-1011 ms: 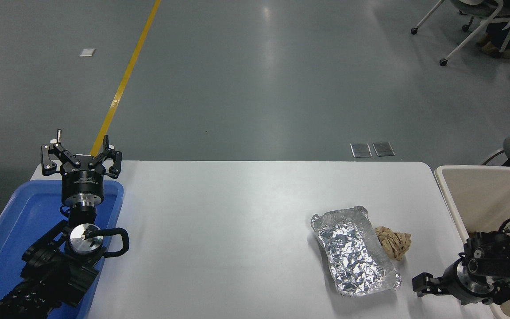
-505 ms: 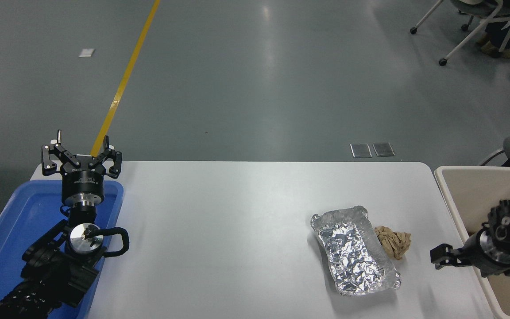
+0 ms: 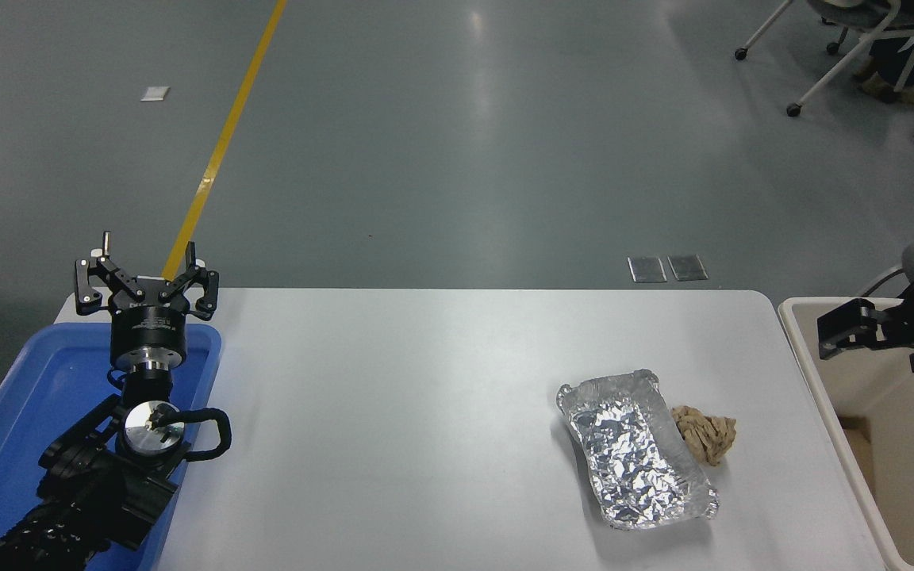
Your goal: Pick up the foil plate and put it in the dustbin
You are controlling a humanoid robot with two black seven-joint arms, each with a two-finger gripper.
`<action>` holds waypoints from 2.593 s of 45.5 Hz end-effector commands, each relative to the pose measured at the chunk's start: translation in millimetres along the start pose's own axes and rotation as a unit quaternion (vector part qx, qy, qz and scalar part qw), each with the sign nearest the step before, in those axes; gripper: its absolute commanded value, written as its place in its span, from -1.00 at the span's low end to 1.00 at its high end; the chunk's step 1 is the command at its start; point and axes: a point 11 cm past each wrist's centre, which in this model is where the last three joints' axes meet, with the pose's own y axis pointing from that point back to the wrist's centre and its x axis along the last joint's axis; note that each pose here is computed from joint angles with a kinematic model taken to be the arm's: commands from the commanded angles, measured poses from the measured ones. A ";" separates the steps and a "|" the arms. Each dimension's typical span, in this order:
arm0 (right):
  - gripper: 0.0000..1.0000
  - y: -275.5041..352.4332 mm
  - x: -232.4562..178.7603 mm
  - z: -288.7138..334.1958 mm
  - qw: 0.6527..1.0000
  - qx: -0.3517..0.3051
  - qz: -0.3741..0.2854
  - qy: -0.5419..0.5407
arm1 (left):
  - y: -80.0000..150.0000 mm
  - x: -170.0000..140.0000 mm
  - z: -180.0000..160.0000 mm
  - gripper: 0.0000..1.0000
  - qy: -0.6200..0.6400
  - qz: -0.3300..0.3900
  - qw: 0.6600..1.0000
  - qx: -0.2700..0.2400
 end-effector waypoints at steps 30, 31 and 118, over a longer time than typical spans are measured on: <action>1.00 48.0 2.5 -180.3 0.990 0.015 -0.001 0.143 | 0.0 -0.1 -0.1 0.98 0.000 0.000 1.000 0.000; 1.00 45.5 1.7 -182.0 0.989 0.017 -0.003 0.143 | 0.0 0.1 -0.1 0.98 0.000 0.000 1.000 0.000; 0.45 -240.0 -92.7 -145.0 0.993 0.023 0.009 0.112 | 0.0 -0.1 0.1 0.98 0.000 0.000 1.000 -0.001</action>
